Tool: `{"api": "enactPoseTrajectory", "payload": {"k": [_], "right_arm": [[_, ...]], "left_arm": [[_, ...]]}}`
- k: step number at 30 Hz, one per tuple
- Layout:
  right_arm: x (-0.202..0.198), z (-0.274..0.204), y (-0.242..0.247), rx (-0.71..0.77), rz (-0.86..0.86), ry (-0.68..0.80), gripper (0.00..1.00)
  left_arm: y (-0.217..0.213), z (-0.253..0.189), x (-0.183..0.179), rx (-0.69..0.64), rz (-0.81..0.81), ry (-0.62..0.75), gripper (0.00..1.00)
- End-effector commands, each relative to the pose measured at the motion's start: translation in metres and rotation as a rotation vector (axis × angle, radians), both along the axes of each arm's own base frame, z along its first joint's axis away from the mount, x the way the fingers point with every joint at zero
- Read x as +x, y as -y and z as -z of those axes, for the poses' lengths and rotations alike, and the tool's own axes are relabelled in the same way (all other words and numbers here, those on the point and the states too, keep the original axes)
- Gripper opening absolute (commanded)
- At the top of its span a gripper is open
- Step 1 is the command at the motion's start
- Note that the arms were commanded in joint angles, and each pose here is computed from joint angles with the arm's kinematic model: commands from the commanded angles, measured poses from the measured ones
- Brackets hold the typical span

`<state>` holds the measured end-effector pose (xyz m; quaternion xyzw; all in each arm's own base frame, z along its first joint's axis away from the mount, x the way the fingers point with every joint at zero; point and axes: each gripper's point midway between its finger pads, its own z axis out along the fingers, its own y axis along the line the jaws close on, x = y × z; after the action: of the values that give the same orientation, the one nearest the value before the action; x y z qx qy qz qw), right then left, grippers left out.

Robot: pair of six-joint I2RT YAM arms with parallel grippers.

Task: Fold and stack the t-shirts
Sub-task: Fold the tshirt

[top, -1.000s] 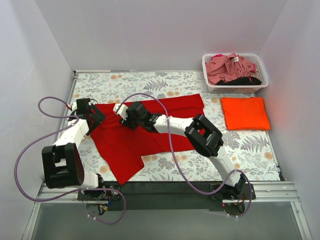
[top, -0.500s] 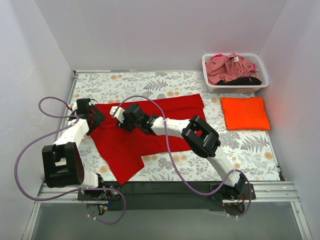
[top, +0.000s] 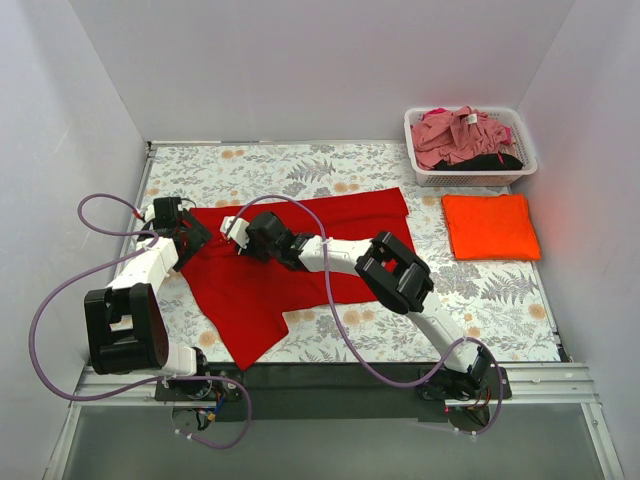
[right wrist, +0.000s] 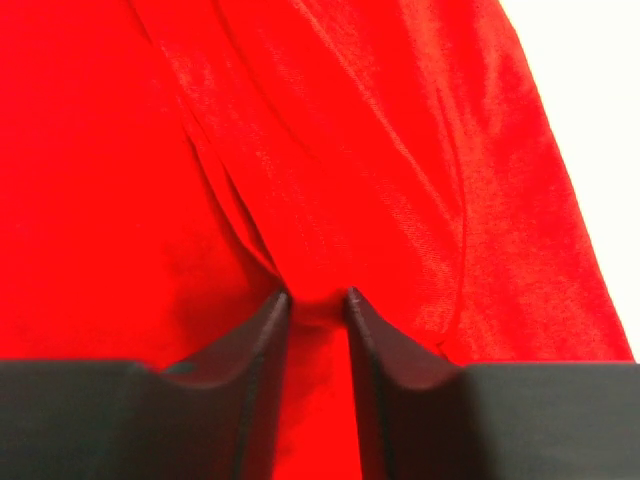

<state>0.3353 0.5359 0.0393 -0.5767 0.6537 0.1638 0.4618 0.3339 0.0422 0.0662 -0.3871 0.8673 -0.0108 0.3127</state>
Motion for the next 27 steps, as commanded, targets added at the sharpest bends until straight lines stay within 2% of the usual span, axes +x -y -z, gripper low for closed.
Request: {"api": "enactPoseTrajectory", "payload": {"k": [1, 5, 6, 8, 11, 17, 22, 27], "right_arm": [[0.014, -0.03, -0.013, 0.063, 0.02, 0.073, 0.32], [0.014, -0.036, -0.011, 0.061, 0.019, 0.089, 0.17], [0.014, -0.041, -0.01, 0.065, 0.016, 0.094, 0.11], [0.013, -0.045, -0.009, 0.068, 0.01, 0.098, 0.06], [0.011, -0.054, -0.008, 0.075, 0.0, 0.105, 0.04], [0.005, -0.063, -0.006, 0.088, -0.019, 0.103, 0.02], [0.004, -0.066, -0.003, 0.096, -0.022, 0.09, 0.01], [0.003, -0.069, -0.002, 0.11, -0.024, 0.07, 0.01]], "left_arm": [[0.002, -0.006, 0.004, 0.003, 0.015, 0.019, 0.74], [0.002, -0.006, 0.004, 0.002, 0.016, 0.019, 0.73], [0.002, -0.006, 0.004, 0.001, 0.017, 0.021, 0.72], [0.003, -0.006, 0.004, -0.002, 0.019, 0.019, 0.71], [0.006, -0.005, 0.004, -0.017, 0.029, 0.02, 0.69], [0.01, -0.001, 0.004, -0.038, 0.042, 0.01, 0.58], [0.01, 0.003, 0.004, -0.037, 0.041, -0.002, 0.58], [0.014, 0.012, 0.004, -0.064, 0.053, -0.028, 0.62]]}}
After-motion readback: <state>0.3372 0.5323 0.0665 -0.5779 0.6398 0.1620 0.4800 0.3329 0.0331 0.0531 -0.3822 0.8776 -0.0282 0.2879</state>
